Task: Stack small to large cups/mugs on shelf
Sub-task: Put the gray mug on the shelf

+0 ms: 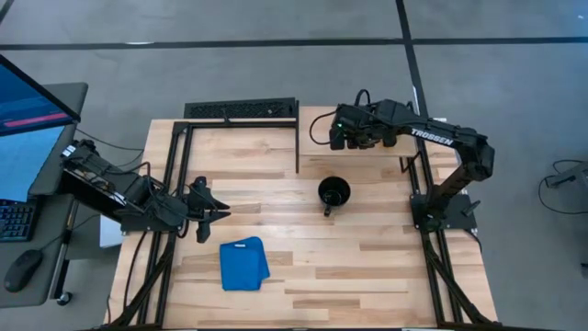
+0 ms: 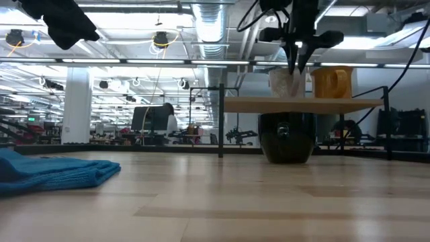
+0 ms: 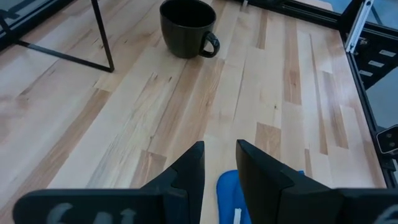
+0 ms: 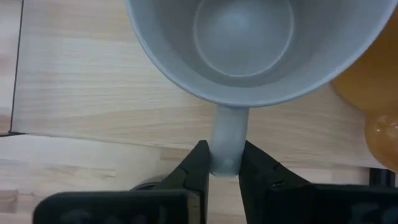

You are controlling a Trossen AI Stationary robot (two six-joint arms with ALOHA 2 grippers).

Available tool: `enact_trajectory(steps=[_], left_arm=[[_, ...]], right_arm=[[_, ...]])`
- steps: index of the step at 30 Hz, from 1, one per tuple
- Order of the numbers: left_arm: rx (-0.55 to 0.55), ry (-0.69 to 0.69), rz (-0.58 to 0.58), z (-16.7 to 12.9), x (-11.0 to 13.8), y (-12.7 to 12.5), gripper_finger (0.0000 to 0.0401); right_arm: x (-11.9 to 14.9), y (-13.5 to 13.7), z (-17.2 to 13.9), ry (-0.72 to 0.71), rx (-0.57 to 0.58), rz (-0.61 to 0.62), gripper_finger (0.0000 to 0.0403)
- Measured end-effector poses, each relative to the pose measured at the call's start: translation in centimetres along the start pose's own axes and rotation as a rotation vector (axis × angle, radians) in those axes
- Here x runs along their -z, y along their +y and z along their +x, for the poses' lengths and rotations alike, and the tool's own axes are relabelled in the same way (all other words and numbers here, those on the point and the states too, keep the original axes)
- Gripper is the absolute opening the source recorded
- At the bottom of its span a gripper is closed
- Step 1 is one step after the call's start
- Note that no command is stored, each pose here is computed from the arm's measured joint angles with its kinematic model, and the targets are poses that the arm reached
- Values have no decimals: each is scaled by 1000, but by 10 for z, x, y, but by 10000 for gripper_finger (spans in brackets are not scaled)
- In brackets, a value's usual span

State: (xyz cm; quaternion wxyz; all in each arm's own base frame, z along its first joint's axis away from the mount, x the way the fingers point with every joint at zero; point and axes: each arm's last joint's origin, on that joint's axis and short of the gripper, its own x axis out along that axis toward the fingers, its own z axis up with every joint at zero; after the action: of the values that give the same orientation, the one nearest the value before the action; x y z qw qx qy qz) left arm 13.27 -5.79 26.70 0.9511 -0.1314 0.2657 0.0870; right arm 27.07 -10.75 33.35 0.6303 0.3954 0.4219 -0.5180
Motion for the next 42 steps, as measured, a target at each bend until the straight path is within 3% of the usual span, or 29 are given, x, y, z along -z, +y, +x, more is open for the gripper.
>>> enact_trajectory(steps=[42], left_arm=[[1, 1, -22, 0, 0, 0, 82]], right_arm=[[1, -2, -1, 44, -25, 0, 78]])
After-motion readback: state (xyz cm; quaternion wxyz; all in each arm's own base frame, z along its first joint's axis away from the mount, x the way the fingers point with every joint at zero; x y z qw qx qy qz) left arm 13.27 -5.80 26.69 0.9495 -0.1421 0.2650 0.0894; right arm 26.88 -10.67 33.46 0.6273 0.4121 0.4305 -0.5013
